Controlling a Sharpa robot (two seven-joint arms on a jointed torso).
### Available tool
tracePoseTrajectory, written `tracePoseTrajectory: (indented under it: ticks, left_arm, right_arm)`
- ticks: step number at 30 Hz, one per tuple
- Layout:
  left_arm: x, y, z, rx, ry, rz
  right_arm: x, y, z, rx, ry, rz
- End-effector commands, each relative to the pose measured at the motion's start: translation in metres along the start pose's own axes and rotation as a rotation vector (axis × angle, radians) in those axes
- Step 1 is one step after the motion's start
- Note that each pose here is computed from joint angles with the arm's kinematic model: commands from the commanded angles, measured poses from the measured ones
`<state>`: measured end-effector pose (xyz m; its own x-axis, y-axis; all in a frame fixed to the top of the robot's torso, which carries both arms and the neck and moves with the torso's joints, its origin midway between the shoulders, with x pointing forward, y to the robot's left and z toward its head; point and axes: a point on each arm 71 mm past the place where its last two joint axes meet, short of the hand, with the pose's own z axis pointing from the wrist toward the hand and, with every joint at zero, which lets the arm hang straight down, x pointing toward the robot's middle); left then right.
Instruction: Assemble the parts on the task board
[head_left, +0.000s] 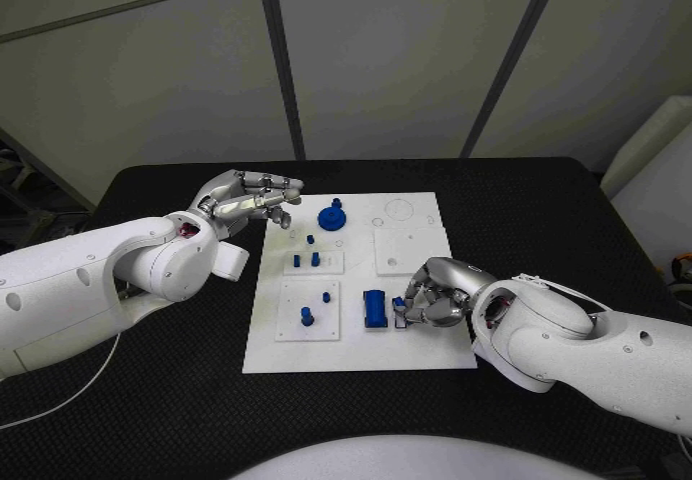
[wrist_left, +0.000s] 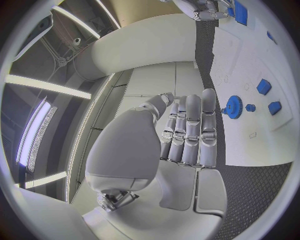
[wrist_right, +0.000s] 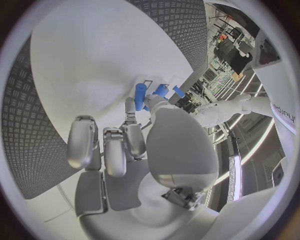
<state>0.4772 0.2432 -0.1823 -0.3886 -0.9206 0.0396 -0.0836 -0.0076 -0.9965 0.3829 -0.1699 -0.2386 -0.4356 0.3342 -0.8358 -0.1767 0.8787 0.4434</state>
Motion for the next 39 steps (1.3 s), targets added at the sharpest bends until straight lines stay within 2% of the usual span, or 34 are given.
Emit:
tracePoseTrajectory:
  ticks: [1,29,39]
  left_arm:
    - [0.0021,-0.0009,0.0,0.002,0.017,-0.005]
    - [0.0005,-0.0007,-0.0007,-0.002,0.014,-0.004]
    - [-0.0004,-0.0005,-0.0009,-0.004,0.012,-0.003]
  right_arm:
    - [0.0042,0.0041,-0.0003,-0.016,0.047,-0.005]
    - [0.0026,0.0034,-0.0007,-0.016,0.028,-0.016]
    - [0.0012,0.0008,-0.0043,-0.039,0.036,-0.04]
